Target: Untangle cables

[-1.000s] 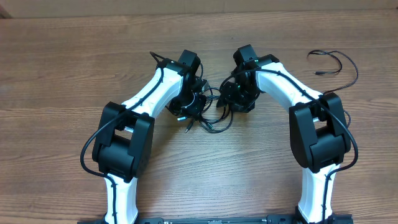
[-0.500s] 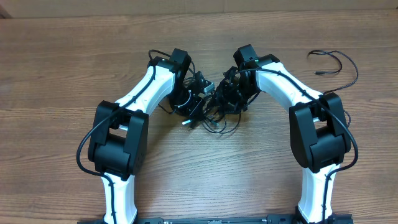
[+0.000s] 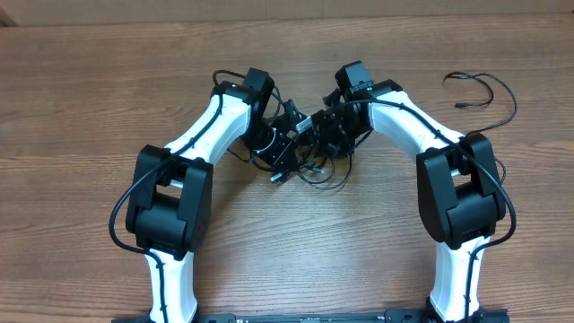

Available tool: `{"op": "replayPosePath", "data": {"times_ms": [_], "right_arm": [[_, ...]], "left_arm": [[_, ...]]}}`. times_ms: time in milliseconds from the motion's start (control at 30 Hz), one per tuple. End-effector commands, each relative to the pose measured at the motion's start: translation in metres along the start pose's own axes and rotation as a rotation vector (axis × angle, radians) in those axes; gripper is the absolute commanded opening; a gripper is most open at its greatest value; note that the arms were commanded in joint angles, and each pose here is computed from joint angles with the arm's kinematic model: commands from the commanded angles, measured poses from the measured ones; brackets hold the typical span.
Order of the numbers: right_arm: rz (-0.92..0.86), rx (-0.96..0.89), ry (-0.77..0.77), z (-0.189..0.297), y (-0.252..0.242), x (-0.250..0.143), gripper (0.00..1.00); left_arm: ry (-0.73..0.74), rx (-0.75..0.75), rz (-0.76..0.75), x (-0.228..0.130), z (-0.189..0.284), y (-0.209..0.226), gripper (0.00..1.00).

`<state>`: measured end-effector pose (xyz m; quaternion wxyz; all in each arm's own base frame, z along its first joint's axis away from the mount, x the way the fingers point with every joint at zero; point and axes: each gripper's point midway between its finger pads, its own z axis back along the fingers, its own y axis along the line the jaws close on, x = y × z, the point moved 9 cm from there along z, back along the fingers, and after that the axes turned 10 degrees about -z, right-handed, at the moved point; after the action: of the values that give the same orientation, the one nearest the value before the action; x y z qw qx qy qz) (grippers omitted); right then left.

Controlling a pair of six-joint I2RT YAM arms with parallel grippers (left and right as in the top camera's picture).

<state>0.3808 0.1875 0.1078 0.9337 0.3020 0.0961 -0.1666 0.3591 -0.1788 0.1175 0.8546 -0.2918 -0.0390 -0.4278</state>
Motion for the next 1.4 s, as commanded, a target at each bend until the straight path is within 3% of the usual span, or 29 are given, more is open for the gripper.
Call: {"op": "replayPosePath", "data": {"times_ms": [0,133,333,433,733,933,1133,1367], "right_arm": [[0.033,0.068,0.065,0.009,0.011,-0.012,0.51],[0.023,0.248,0.172,0.022,0.015,-0.011,0.51],[-0.020,0.282,0.155,0.033,0.008,0.001,0.52],[0.001,0.387,0.174,0.041,0.015,0.007,0.55],[-0.196,0.278,-0.018,0.040,0.010,0.031,0.57],[-0.267,0.362,0.071,0.043,0.019,0.028,0.62],[-0.229,0.357,0.102,0.043,0.017,0.023,0.58],[-0.261,0.382,0.073,0.067,0.009,0.031,0.68]], "left_arm": [[0.027,0.019,-0.007,-0.001,-0.005,-0.001,0.04],[0.021,0.021,-0.014,0.000,-0.006,0.000,0.04],[0.004,0.018,-0.071,0.003,-0.008,-0.001,0.04],[-0.002,0.021,-0.115,0.005,-0.011,-0.002,0.04],[-0.002,0.027,-0.108,0.005,-0.011,-0.001,0.04],[-0.016,0.035,-0.008,0.004,-0.007,0.004,0.04],[-0.057,-0.011,0.045,0.002,-0.001,0.008,0.04],[-0.210,-0.134,0.067,0.002,0.017,0.018,0.04]]}}
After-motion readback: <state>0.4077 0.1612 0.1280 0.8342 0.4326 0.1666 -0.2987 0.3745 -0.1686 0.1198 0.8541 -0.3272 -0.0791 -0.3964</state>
